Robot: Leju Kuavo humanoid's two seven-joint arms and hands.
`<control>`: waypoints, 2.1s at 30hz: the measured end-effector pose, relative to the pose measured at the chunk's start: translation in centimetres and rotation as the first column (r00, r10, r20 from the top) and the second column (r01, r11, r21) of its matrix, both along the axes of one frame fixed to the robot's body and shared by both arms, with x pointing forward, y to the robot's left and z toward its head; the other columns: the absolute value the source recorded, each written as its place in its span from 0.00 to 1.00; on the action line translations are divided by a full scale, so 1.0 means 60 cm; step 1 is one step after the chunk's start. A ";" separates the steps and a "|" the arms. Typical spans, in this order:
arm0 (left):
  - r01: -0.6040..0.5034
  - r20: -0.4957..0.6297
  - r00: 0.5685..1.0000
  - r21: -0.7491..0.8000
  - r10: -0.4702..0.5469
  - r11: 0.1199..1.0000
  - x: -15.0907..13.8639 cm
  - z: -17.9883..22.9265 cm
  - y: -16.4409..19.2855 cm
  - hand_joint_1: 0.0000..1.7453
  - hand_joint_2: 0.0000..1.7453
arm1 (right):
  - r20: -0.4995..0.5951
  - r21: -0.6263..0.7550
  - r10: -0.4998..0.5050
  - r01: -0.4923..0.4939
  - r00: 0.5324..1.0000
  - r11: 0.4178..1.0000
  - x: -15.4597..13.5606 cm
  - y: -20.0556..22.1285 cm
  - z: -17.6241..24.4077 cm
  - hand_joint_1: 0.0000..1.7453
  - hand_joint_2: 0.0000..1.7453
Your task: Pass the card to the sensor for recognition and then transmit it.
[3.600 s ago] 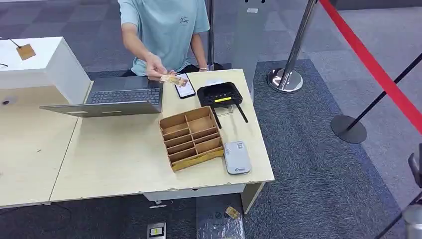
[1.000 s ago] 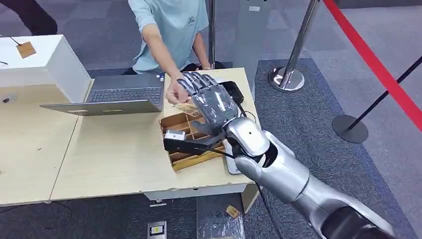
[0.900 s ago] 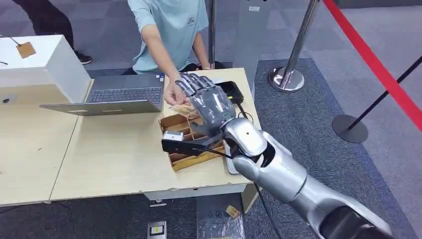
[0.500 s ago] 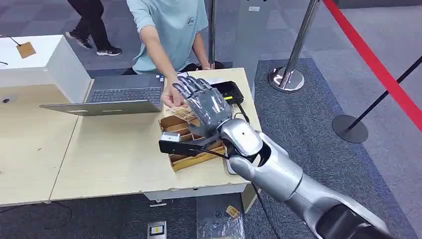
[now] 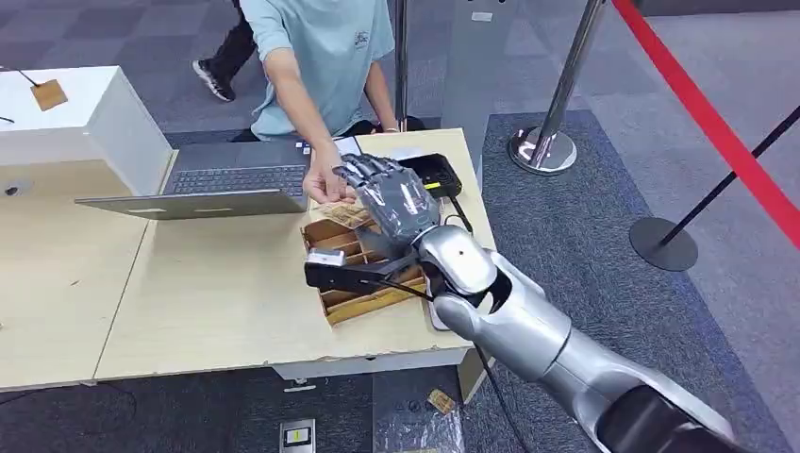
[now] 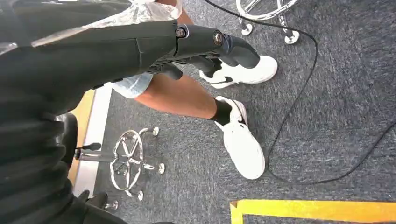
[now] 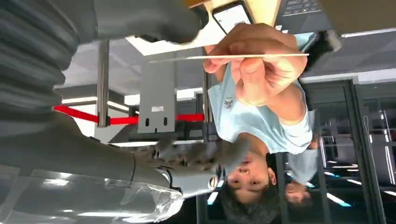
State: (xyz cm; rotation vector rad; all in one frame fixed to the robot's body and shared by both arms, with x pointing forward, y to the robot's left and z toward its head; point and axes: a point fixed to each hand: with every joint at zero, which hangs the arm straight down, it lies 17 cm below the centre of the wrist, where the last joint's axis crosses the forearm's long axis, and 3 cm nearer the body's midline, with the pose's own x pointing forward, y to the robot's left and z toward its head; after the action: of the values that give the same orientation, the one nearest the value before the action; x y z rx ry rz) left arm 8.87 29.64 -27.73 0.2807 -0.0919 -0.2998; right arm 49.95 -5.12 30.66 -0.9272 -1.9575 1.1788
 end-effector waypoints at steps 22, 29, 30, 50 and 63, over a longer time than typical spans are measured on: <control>-0.001 0.005 1.000 0.003 0.001 1.000 0.001 0.000 0.001 0.00 1.00 | -0.009 0.024 -0.011 0.011 1.000 1.000 0.001 -0.017 -0.017 1.00 1.00; -0.001 0.005 1.000 -0.001 0.001 1.000 0.001 0.000 -0.003 0.00 1.00 | -0.029 0.022 -0.022 0.023 0.999 0.999 0.003 -0.027 -0.033 1.00 1.00; -0.001 0.004 1.000 -0.002 0.001 1.000 0.001 0.000 -0.005 0.00 1.00 | -0.033 0.023 -0.024 0.024 0.999 0.999 0.003 -0.029 -0.036 1.00 1.00; -0.027 -0.018 0.999 -0.001 0.027 1.000 -0.009 -0.001 -0.007 0.00 1.00 | -0.231 0.167 -0.231 0.272 0.945 0.948 0.014 -0.194 -0.160 1.00 1.00; -0.042 -0.016 0.999 0.005 0.043 0.999 -0.009 0.000 -0.012 0.00 1.00 | -0.482 0.290 -0.228 0.400 0.846 0.869 -0.034 -0.268 -0.312 1.00 1.00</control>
State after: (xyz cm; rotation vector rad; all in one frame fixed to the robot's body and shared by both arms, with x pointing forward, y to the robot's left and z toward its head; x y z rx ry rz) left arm 8.35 28.93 -27.73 0.2841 -0.0692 -0.2601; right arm 47.93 -21.20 11.93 -0.6773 -1.5147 0.6961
